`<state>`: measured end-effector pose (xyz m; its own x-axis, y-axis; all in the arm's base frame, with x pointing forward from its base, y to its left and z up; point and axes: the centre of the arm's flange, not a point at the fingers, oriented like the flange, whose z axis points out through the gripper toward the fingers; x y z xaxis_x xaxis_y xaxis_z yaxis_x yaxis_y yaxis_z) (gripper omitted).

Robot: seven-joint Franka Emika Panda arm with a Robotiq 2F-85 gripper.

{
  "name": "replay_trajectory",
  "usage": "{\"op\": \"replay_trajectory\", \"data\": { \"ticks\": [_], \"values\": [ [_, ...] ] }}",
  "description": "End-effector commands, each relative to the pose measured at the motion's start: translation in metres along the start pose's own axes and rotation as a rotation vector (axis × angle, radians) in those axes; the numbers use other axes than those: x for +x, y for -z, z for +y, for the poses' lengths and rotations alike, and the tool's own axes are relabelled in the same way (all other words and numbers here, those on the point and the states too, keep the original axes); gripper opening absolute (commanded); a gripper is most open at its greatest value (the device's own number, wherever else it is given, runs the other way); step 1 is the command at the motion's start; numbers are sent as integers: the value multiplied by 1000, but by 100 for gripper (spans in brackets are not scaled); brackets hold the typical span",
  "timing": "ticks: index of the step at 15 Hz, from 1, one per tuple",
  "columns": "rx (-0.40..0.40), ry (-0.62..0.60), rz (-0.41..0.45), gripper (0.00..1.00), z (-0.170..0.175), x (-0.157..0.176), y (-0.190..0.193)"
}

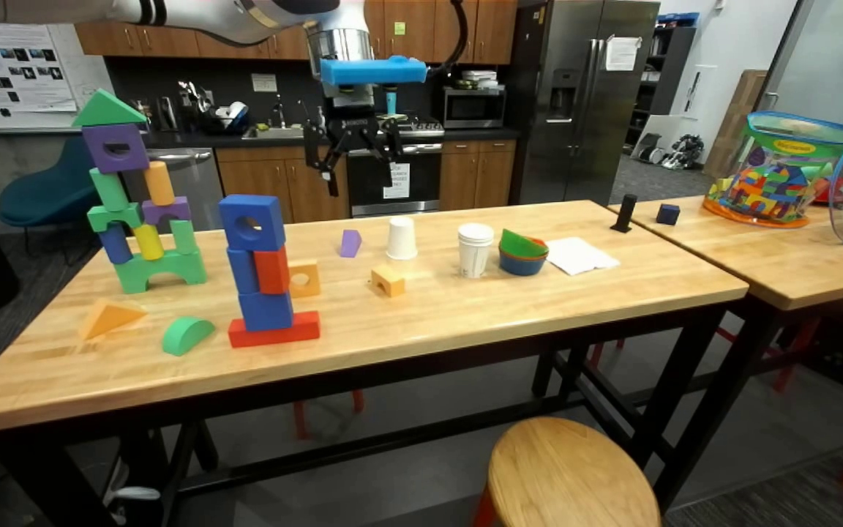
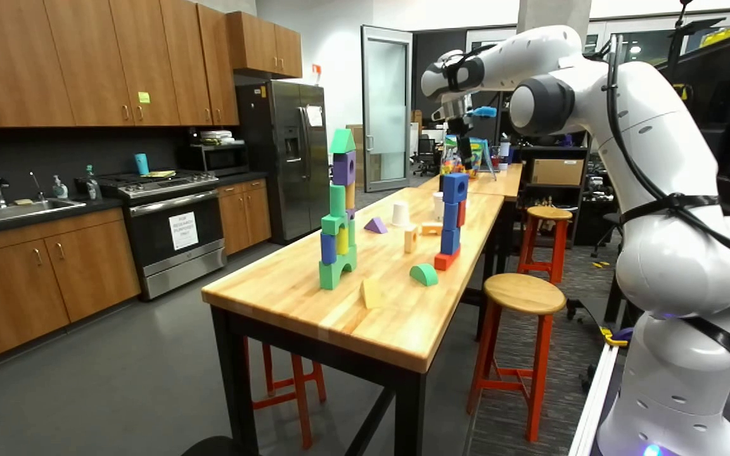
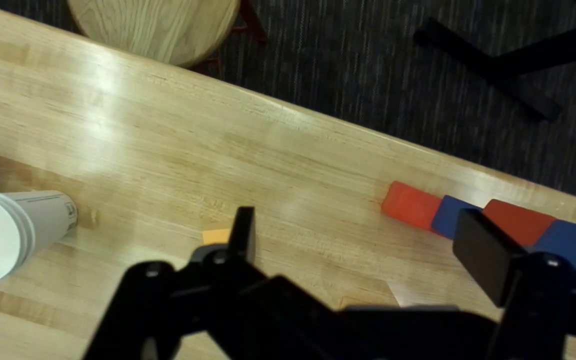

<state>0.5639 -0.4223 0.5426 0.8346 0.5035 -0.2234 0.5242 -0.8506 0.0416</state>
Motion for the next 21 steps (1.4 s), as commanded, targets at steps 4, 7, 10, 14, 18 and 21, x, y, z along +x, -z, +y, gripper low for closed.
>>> {"op": "replay_trajectory", "data": {
  "ticks": [4,7,10,14,18,21],
  "values": [
    [-3,55,25,100,19,5,13],
    [27,63,49,100,29,9,0],
    [54,58,64,100,44,19,-17],
    [63,47,49,100,24,18,-42],
    [63,46,47,100,26,21,-45],
    [79,38,56,100,25,20,-44]
  ]
}}
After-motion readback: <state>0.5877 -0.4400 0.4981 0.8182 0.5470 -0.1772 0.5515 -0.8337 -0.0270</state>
